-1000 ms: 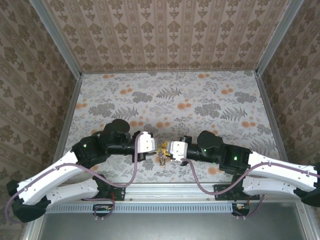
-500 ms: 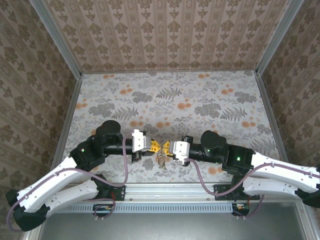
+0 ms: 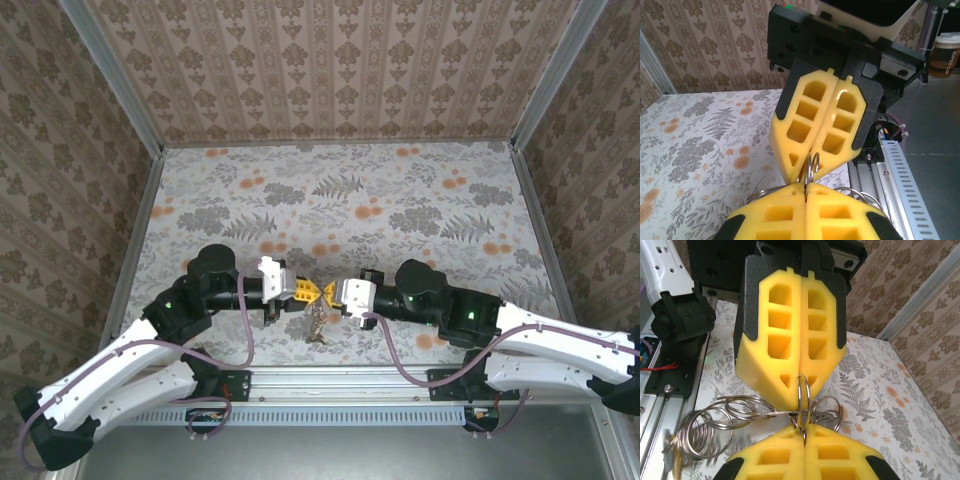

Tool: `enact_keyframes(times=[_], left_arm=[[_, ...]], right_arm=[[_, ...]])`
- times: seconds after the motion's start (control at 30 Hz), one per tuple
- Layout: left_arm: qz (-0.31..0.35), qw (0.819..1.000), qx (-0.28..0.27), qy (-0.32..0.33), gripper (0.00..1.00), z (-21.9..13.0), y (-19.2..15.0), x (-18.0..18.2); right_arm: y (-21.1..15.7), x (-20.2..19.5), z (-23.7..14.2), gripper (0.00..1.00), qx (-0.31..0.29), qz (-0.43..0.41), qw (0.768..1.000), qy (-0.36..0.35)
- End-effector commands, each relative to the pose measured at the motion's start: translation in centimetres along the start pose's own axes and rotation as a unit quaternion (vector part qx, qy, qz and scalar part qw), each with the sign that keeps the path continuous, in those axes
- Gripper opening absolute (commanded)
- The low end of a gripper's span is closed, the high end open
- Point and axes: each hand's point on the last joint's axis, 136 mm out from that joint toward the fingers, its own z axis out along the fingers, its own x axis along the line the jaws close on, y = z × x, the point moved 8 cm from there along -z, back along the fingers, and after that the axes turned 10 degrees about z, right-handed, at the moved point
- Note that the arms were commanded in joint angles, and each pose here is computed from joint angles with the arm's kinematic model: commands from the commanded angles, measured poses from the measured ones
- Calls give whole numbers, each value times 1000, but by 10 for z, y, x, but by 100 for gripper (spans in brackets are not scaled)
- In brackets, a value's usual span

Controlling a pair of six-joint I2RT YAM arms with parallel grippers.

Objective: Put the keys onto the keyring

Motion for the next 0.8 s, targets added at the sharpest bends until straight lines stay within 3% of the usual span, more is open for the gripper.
enact_keyframes(times=[0.0, 0.23, 0.43, 0.57, 0.77], left_arm=[[50, 995, -89, -15, 0, -7, 34, -2], [52, 994, -92, -15, 0, -8, 35, -1], [49, 995, -91, -13, 0, -9, 34, -1], [48, 995, -88, -8, 0, -10, 32, 0], [43, 995, -89, -13, 0, -11, 31, 0]], right_arm=[[3, -5, 4, 4, 3, 10, 1000, -16], [3, -6, 2, 6, 0, 12, 1000, -22], [5, -7, -3, 25, -10, 11, 1000, -25], [11, -10, -20, 32, -39, 17, 998, -41], [20, -12, -40, 32, -95, 30, 994, -50]])
